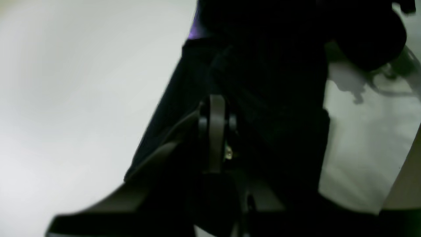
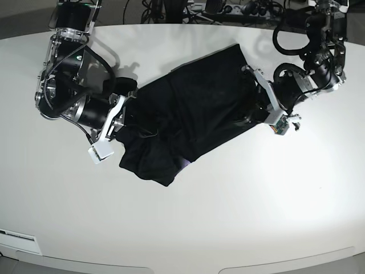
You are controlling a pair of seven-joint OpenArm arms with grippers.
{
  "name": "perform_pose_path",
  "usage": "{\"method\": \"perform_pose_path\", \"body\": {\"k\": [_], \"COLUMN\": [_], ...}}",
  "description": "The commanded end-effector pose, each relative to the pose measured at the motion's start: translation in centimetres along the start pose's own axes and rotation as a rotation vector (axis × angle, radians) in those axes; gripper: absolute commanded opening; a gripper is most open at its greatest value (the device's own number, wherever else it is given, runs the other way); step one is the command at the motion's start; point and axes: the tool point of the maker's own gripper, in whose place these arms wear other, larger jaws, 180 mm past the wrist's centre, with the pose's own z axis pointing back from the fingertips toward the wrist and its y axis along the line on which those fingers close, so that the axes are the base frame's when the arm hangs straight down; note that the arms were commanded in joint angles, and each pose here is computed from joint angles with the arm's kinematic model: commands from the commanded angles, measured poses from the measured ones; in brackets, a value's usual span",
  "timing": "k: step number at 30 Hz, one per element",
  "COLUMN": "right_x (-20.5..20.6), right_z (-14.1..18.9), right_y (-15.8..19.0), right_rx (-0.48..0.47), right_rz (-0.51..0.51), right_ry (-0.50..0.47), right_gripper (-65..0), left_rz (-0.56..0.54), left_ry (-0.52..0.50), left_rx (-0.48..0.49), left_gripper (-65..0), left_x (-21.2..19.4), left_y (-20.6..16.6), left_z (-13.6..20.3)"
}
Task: Fold the T-shirt properly
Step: 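Drag the strip end with the right gripper and grasp the other end with the left, then lift the strip with both grippers and fold it over onto itself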
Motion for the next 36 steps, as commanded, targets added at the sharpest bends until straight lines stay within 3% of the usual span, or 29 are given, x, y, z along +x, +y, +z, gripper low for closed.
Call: {"method": "perform_pose_path", "body": {"k": [1, 9, 14, 20, 23, 30, 36], "right_x": [1.7, 1.6, 2.2, 4.2, 4.8, 6.0, 6.8], "right_z": [0.2, 0.2, 0.4, 1.6, 1.8, 0.4, -1.8], "right_y": [0.4, 0.3, 1.4, 5.8, 6.8, 8.9, 7.7], "right_rx": [0.017, 0.011, 0.073, 0.261, 0.278, 0.345, 0.213], "right_rz": [0.032, 0.034, 0.023, 0.087, 0.118, 0.07, 0.075], "right_ry": [-0.055, -0.05, -0.084, -0.165, -0.182, -0.276, -0.316], "right_gripper": [-65.0, -65.0, -65.0, -65.0, -65.0, -65.0, -65.0], "left_rz": [-0.016, 0.019, 0.057, 0.077, 0.084, 0.095, 0.101], "left_ry": [0.01, 0.296, 0.366, 0.353, 0.345, 0.327, 0.323], "left_rx": [0.0, -0.031, -0.026, -0.041, -0.047, -0.066, -0.071], "left_gripper": [-65.0, -65.0, -65.0, -65.0, -65.0, -65.0, -65.0], "left_x": [-0.4, -9.9, -12.1, -12.0, -11.8, -11.3, -11.2], "left_y": [0.1, 0.0, 0.6, -0.3, -0.7, -1.5, -1.9], "left_z": [-0.4, -5.1, -6.4, -7.1, -7.4, -8.0, -8.3]}}
